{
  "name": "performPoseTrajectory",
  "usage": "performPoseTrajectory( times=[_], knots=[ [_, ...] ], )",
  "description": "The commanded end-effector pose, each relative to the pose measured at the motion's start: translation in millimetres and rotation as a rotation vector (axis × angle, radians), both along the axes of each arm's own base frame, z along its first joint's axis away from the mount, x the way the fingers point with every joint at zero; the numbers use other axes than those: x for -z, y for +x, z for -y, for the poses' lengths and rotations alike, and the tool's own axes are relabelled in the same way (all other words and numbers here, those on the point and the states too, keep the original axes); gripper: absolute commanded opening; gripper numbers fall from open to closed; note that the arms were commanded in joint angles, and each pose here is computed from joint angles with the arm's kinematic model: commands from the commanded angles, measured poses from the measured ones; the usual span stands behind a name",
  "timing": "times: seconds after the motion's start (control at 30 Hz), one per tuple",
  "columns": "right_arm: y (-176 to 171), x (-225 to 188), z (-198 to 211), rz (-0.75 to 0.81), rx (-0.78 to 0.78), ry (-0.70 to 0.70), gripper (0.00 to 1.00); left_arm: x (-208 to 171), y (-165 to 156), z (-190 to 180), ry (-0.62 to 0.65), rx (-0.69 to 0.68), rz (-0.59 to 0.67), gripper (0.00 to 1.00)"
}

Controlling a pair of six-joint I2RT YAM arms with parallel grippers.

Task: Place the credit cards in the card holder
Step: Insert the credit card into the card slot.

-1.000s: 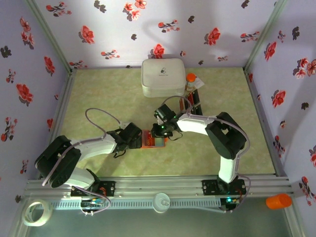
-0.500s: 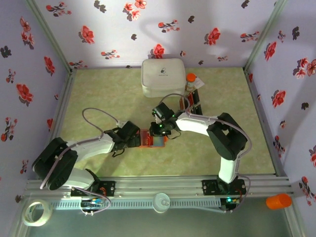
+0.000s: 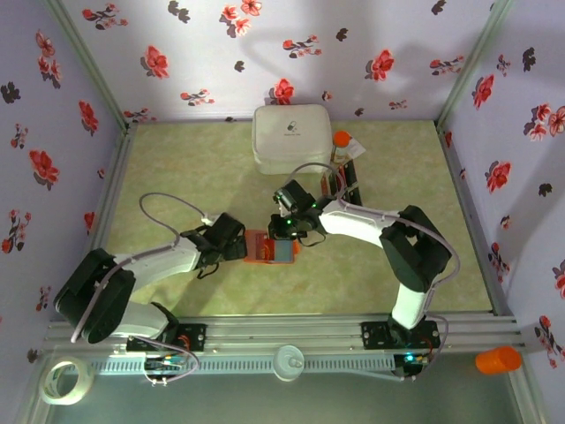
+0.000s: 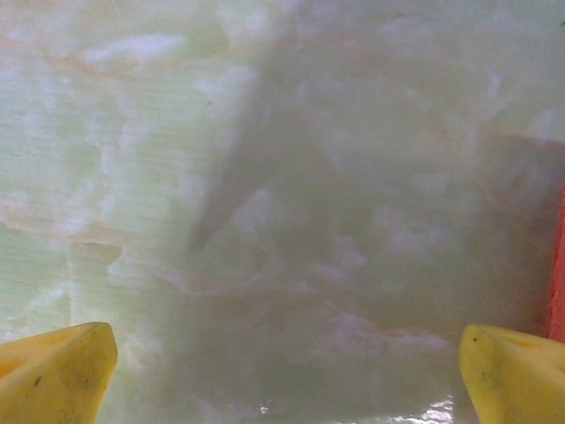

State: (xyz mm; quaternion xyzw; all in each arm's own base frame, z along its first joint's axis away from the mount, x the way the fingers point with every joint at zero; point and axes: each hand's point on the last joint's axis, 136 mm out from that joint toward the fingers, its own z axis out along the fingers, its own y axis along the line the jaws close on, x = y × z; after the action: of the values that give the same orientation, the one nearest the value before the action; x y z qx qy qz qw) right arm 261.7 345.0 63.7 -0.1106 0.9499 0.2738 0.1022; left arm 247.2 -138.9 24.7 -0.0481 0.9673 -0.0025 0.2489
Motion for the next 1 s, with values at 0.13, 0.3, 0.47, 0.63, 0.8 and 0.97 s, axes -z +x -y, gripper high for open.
performPoseTrajectory(
  times=[0.13,0.3,0.47,0.63,0.8,0.97],
  knots=[
    [-5.4,22.2,-4.1,-0.026,-0.027,-0.036,0.14,10.5,0.3,-2.0,0.027,0.015,-0.022,1.0],
    [-9.3,32.0,-9.4,-0.047,-0.041,-0.047,0.14,14.0,0.9,-0.8,0.027,0.02,-0.025,1.0],
    [-14.6,35.5,-16.2,-0.053,-0.066,-0.062,0.13,15.9,0.8,0.6,0.017,0.022,-0.023,1.0],
    [-17.3,35.1,-23.2,-0.053,-0.078,-0.067,0.12,17.1,0.3,2.2,0.005,0.026,-0.022,1.0],
    [-18.5,35.2,-31.8,-0.058,-0.092,-0.071,0.12,9.6,2.6,5.0,-0.009,0.033,-0.008,1.0],
    [-15.9,33.1,-36.8,-0.059,-0.091,-0.065,0.13,-5.6,7.1,2.9,-0.023,0.024,0.016,1.0]
  ],
)
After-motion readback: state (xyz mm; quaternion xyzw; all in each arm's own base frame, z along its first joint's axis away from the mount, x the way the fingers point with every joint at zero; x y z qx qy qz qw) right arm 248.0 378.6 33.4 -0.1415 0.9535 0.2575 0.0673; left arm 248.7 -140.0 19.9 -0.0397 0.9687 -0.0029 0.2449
